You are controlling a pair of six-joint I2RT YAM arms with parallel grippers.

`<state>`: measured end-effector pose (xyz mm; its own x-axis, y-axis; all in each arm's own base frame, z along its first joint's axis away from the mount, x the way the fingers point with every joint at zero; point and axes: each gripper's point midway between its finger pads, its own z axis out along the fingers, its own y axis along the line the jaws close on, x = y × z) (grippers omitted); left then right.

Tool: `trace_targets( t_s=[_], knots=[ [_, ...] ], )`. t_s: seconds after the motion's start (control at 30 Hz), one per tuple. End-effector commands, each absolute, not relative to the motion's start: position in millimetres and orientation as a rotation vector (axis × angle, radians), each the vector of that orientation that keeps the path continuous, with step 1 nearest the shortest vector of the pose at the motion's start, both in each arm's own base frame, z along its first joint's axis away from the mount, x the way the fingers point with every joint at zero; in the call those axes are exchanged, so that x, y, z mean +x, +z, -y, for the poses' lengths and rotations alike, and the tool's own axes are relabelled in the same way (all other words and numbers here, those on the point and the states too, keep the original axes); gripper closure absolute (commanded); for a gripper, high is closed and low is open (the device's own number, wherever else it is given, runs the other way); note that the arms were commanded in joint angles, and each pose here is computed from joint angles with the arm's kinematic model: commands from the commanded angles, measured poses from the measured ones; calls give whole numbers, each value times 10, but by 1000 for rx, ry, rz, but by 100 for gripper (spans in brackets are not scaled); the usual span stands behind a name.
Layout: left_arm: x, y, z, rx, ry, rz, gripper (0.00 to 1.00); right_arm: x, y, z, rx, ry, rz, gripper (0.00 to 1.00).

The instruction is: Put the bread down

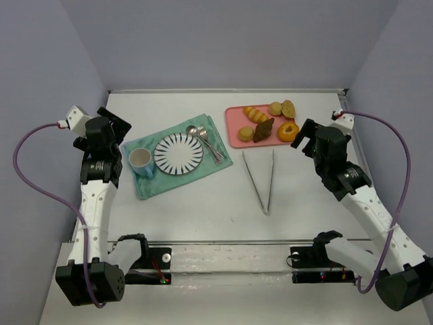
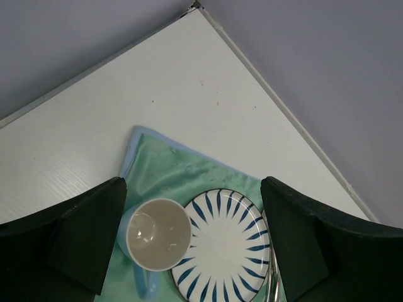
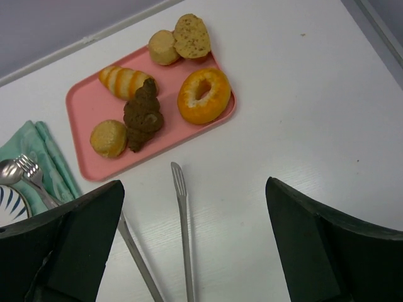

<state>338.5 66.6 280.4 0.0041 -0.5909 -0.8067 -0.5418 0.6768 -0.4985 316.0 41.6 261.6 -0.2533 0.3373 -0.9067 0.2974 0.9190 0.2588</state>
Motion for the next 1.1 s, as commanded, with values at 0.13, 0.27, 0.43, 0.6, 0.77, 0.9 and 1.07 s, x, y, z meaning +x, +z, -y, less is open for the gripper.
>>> trace_targets(
  t_s=[0.13,0.27,0.43,0.6,0.77,0.9,1.07],
  knots=[
    [3348,2922,-720,-916,-32,-1580,1,3181,2539,-670,374,169,-1892,0],
    [3364,2895,-704,-908,-40,-1590,1,3150,2292,-988,194,273,-2040,0],
    [3386,2838,-697,-892,-36,-1602,1,3044,1672,-1313,19,283,-2280,0],
    [3423,2776,-705,-889,-20,-1624,1,2881,1240,-1489,-67,217,-2434,0],
    [3451,2710,-702,-883,-11,-1649,1,2697,889,-1737,-144,172,-2560,0],
    [3460,2672,-717,-887,3,-1657,1,2565,633,-1674,-98,80,-2654,0],
    [3468,2644,-718,-885,6,-1666,1,2472,431,-1683,-99,41,-2704,0]
  ],
)
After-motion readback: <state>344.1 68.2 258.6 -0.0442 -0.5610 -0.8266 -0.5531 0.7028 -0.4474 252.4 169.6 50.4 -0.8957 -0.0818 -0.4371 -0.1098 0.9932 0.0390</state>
